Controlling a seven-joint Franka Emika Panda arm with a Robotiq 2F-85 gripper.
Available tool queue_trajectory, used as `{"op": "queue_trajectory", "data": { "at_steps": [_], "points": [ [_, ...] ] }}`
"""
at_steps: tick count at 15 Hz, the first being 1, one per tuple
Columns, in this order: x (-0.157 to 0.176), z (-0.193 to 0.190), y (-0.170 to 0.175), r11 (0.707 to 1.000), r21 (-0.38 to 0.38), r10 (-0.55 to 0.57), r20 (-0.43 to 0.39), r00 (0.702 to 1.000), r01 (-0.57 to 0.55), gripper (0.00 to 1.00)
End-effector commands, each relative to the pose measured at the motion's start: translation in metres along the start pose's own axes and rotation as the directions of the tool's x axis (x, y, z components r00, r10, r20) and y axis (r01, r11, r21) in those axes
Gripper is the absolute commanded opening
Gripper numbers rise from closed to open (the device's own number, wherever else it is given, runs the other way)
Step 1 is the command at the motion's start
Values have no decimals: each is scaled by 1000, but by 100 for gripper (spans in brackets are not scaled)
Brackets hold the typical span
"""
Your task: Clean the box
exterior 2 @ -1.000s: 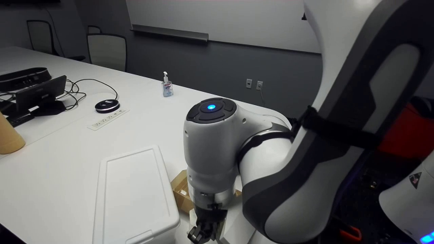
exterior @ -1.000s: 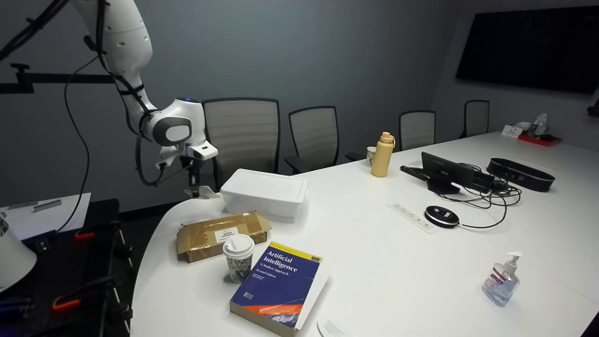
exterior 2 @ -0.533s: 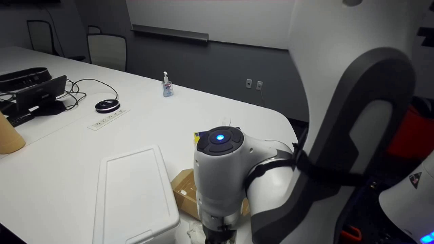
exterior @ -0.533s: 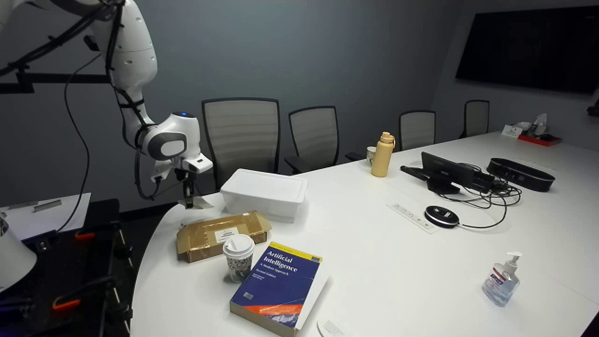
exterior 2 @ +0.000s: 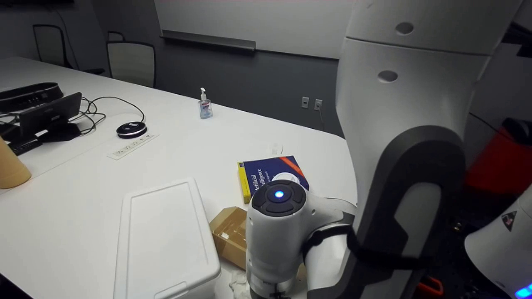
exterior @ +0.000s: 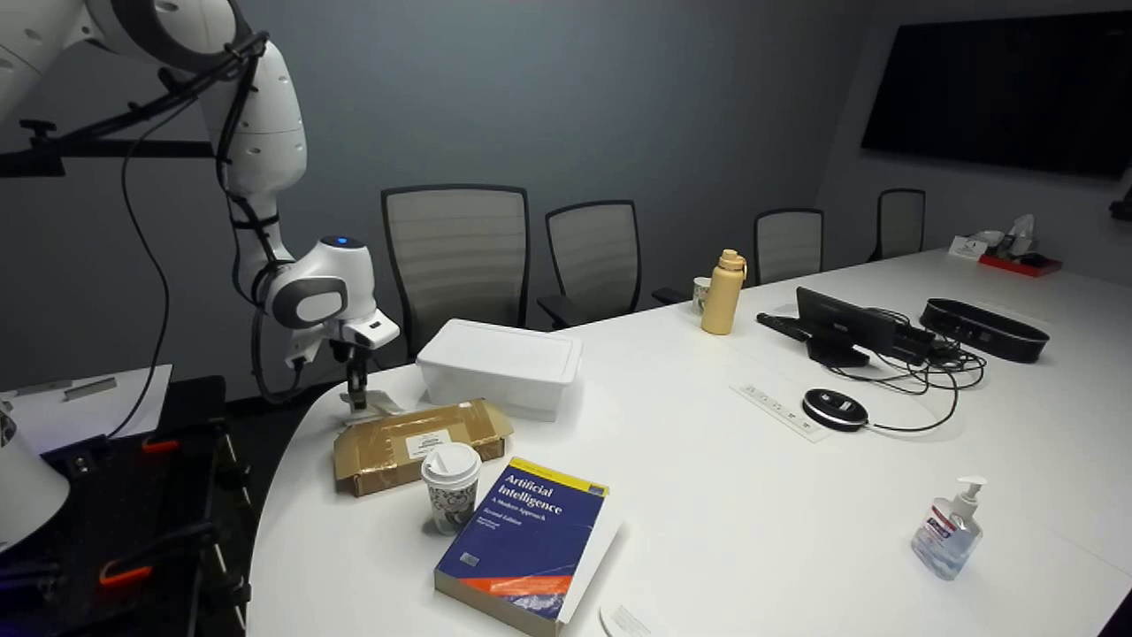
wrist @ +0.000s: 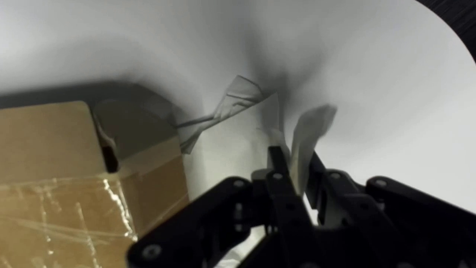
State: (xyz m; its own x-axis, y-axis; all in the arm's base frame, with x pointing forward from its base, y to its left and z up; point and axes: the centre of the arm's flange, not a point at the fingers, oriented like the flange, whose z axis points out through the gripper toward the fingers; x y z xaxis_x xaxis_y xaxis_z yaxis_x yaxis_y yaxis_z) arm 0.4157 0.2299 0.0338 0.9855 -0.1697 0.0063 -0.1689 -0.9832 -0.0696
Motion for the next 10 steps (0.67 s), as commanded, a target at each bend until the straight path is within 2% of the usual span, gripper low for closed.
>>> {"op": "queue_trajectory", "data": {
  "at_steps": [1, 8, 10],
  "points": [
    [7, -3, -4, 1000, 15, 8, -22, 1000, -8, 49],
    [23, -40, -3, 999, -19, 37, -33, 999, -38, 99],
    [26, -53, -1, 999, -38, 21, -41, 999, -23, 100]
  ]
}}
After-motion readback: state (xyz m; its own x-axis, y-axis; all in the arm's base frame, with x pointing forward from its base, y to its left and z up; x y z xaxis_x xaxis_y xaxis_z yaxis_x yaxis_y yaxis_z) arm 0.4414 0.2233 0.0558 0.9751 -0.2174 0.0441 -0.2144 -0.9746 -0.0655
